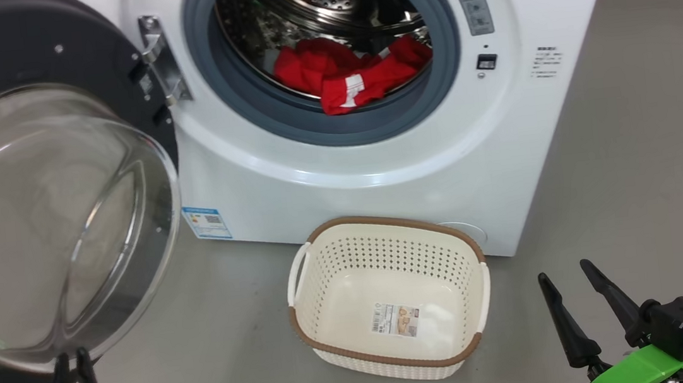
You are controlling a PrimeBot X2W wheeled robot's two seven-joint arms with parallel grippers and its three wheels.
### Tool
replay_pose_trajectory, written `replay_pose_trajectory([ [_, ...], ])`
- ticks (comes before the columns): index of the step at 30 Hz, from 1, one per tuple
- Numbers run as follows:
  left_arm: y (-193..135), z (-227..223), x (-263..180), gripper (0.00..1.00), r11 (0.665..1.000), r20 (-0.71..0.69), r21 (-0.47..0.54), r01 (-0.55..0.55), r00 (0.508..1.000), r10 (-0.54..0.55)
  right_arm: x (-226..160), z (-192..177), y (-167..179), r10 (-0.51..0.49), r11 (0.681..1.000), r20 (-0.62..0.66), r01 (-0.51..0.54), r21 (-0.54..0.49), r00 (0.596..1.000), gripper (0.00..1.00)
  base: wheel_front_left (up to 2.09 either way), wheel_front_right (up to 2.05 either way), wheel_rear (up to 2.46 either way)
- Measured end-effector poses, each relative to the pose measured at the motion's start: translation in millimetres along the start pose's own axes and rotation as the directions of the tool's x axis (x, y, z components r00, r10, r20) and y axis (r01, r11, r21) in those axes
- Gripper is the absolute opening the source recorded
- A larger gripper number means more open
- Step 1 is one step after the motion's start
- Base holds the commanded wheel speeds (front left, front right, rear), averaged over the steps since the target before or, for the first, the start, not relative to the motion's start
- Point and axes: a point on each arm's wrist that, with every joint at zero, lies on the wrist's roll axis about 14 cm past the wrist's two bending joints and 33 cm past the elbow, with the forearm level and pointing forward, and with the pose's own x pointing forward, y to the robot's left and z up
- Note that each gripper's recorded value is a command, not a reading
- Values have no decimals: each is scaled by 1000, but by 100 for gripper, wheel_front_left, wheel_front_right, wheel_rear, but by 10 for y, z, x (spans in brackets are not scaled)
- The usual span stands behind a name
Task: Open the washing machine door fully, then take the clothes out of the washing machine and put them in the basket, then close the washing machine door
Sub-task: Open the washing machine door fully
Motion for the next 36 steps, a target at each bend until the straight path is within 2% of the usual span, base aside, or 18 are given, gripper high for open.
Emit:
replay_pose_trajectory([
  [5, -274, -67, 63, 48, 997, -18, -13, 78, 997, -78, -75, 34, -155, -50, 999, 12, 50, 3, 999, 100, 0, 0, 0],
  [8, -447, -119, 99, 71, 992, -32, -22, 125, 992, -125, -128, 54, -259, -86, 996, 20, 85, 6, 996, 100, 0, 0, 0],
  [9, -501, -137, 110, 83, 990, -37, -22, 140, 989, -141, -146, 64, -298, -98, 995, 24, 98, 7, 995, 100, 0, 0, 0],
  [11, -616, -174, 130, 99, 985, -47, -24, 171, 984, -172, -183, 81, -374, -123, 992, 30, 123, 9, 992, 100, 0, 0, 0],
  [25, -1292, -373, 202, 100, 936, -97, -50, 348, 931, -351, -433, 112, -781, -264, 965, 46, 263, 25, 964, 100, 0, 0, 0],
  [36, -1800, -481, 186, 100, 877, -116, -78, 474, 870, -480, -703, 175, -1081, -376, 927, 69, 375, 34, 924, 100, 0, 0, 0],
])
